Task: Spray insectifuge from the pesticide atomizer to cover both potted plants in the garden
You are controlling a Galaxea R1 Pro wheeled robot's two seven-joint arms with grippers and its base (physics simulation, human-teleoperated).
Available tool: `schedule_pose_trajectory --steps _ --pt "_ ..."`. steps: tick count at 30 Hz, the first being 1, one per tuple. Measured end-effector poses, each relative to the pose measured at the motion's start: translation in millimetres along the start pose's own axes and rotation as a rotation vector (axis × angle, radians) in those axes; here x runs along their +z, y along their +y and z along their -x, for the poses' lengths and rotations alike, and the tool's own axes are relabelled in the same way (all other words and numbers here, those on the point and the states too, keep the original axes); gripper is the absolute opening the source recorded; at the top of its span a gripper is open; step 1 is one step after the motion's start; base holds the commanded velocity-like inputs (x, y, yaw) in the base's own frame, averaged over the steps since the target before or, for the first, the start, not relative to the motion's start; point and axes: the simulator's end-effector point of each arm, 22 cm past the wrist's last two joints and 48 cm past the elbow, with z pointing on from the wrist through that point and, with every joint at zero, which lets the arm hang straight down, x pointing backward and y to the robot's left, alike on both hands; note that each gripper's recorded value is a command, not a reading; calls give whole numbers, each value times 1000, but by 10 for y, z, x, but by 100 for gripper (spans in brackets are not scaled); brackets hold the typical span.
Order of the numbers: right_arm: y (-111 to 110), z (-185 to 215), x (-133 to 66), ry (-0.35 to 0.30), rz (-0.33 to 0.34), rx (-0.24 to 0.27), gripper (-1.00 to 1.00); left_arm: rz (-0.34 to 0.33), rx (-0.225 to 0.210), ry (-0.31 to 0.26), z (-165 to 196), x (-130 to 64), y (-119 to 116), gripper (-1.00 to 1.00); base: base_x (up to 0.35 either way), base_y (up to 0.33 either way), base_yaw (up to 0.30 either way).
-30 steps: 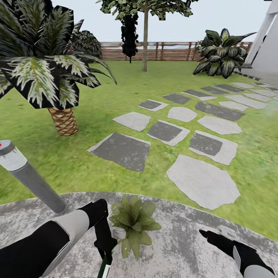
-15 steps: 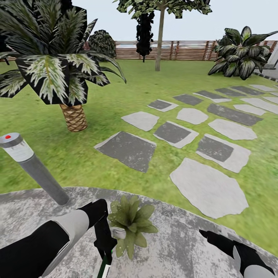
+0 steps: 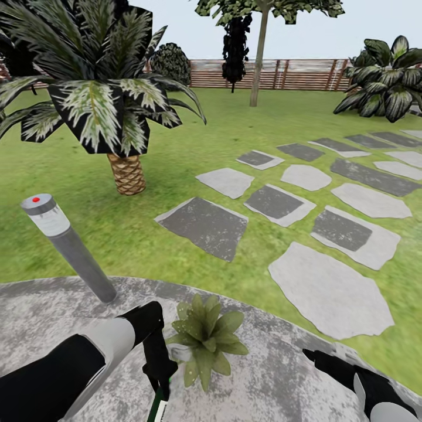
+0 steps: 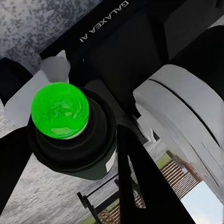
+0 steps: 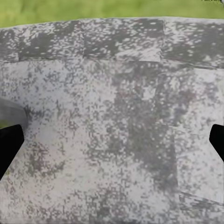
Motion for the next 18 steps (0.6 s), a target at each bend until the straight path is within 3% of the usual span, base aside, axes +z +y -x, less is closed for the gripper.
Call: schedule_pose_trajectory --steps 13,18 --pt "-7 -11 5 2 -1 0 100 -2 -1 2 0 12 3 -100 36 -263 41" --pt "-6 -14 6 3 -1 0 100 -1 -1 1 3 7 3 -100 11 -66 28"
